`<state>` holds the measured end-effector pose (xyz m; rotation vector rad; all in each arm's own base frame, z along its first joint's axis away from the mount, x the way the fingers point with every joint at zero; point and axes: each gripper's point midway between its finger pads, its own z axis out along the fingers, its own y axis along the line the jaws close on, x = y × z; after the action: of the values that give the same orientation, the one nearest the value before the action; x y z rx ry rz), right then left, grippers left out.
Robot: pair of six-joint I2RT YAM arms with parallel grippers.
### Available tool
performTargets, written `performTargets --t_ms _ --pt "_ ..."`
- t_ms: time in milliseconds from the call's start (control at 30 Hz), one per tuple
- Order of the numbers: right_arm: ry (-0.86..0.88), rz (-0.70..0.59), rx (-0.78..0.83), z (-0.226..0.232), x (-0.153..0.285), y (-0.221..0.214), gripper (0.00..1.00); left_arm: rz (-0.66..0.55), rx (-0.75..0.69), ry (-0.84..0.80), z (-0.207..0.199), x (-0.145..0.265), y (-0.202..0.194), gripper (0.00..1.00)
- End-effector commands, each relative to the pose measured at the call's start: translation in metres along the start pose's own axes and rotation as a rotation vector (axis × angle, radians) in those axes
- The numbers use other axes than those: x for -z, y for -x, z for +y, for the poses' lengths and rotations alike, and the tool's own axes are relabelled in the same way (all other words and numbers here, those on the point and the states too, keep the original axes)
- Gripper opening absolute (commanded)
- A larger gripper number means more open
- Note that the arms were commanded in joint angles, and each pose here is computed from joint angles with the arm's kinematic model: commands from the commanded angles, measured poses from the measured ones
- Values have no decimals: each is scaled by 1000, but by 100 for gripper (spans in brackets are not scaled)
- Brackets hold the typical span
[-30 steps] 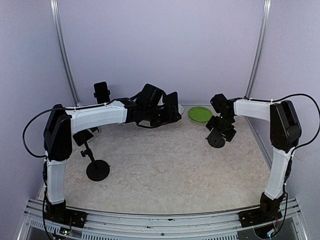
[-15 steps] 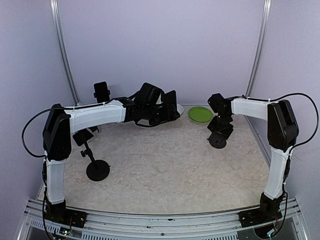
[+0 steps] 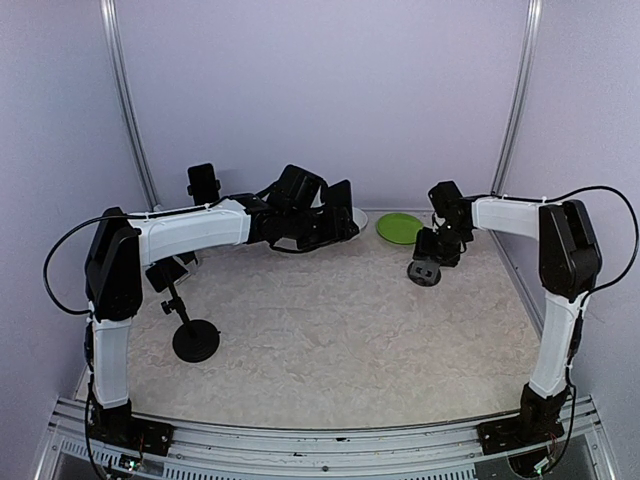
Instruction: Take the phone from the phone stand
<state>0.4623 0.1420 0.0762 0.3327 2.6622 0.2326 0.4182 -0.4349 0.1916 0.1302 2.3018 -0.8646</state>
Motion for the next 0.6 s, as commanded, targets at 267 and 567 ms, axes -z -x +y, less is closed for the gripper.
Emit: performTargets --t_ms 267,567 --pt "253 12 393 20 -8 37 44 -102 -25 -82 -24 26 33 34" --pt "114 11 407 -30 9 44 42 -104 -23 -76 -22 28 32 34"
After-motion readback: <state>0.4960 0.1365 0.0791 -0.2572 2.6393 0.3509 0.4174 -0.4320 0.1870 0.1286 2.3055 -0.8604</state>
